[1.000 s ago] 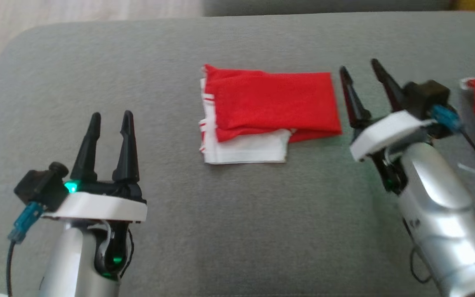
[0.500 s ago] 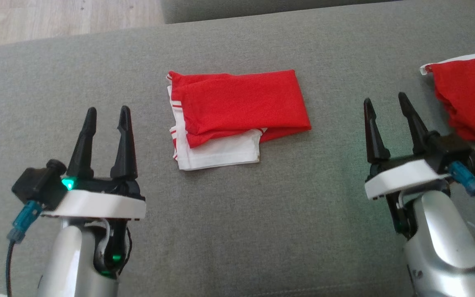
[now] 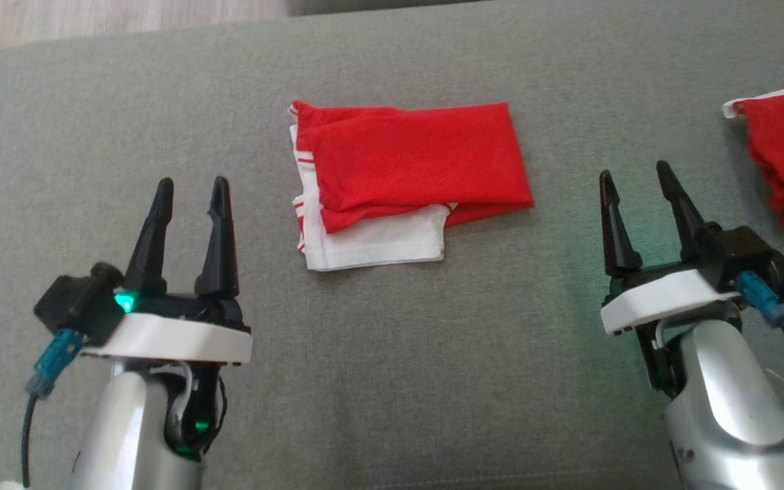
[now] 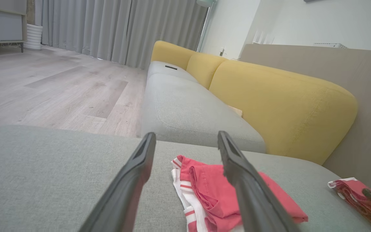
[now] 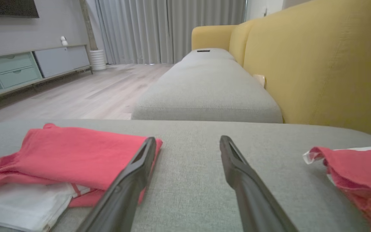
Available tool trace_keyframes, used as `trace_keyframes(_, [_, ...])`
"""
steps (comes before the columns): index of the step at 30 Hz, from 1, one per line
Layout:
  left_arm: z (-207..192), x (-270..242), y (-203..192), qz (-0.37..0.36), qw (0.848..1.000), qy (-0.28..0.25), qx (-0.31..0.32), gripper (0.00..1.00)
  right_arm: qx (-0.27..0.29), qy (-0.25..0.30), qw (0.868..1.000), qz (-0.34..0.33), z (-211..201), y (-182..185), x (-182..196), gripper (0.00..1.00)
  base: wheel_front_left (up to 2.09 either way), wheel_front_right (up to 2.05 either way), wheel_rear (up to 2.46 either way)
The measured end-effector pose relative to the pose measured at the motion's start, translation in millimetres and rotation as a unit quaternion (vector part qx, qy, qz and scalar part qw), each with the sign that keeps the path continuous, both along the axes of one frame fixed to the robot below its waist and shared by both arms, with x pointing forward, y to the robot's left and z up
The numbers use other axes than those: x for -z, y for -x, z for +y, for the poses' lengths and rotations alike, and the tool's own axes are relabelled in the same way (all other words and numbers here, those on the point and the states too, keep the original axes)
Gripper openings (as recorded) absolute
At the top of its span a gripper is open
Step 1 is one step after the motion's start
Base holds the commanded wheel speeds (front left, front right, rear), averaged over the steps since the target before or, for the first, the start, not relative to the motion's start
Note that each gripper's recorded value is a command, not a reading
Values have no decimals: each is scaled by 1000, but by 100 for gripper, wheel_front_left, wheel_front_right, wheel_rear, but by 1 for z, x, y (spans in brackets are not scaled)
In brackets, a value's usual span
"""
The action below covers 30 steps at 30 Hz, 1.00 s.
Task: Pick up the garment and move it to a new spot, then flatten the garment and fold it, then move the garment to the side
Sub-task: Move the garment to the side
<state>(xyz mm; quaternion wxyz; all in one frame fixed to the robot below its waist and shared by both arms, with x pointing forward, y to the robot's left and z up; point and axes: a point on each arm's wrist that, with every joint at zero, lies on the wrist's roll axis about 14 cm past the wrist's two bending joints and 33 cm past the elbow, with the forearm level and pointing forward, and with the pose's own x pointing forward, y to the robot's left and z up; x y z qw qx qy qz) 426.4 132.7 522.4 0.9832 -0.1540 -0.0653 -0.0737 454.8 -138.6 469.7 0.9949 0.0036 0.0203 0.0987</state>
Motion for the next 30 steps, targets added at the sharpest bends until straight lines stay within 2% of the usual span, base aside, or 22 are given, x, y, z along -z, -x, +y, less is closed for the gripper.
trace_keyframes(6, [0,9,-5,11,1000,-3,1,100,-29,1,999,41,22,-18,24,100,0,0,0])
trace_keyframes(11, [5,16,-7,20,1000,-7,-3,100,-56,-21,995,78,48,-41,37,100,0,0,0])
trace_keyframes(14, [11,21,-6,28,1000,-9,-11,100,-57,-56,987,136,59,-47,57,100,0,0,0])
trace_keyframes(21, [21,24,-4,35,999,-10,-25,100,-71,-78,969,222,82,-55,90,100,0,0,0])
trace_keyframes(24, [24,26,-4,37,999,-11,-30,100,-82,-73,962,250,90,-54,100,100,0,0,0])
trace_keyframes(27, [24,26,-4,37,999,-11,-29,100,-98,-55,960,256,96,-55,99,100,0,0,0])
trace_keyframes(28, [23,26,-4,37,999,-11,-28,100,-101,-52,960,257,97,-54,99,77,0,0,0])
trace_keyframes(29, [22,25,-5,36,999,-10,-27,100,-104,-46,960,257,97,-53,99,26,0,0,0])
trace_keyframes(30, [21,25,-5,36,999,-9,-24,100,-106,-39,961,253,96,-52,98,0,0,0,0])
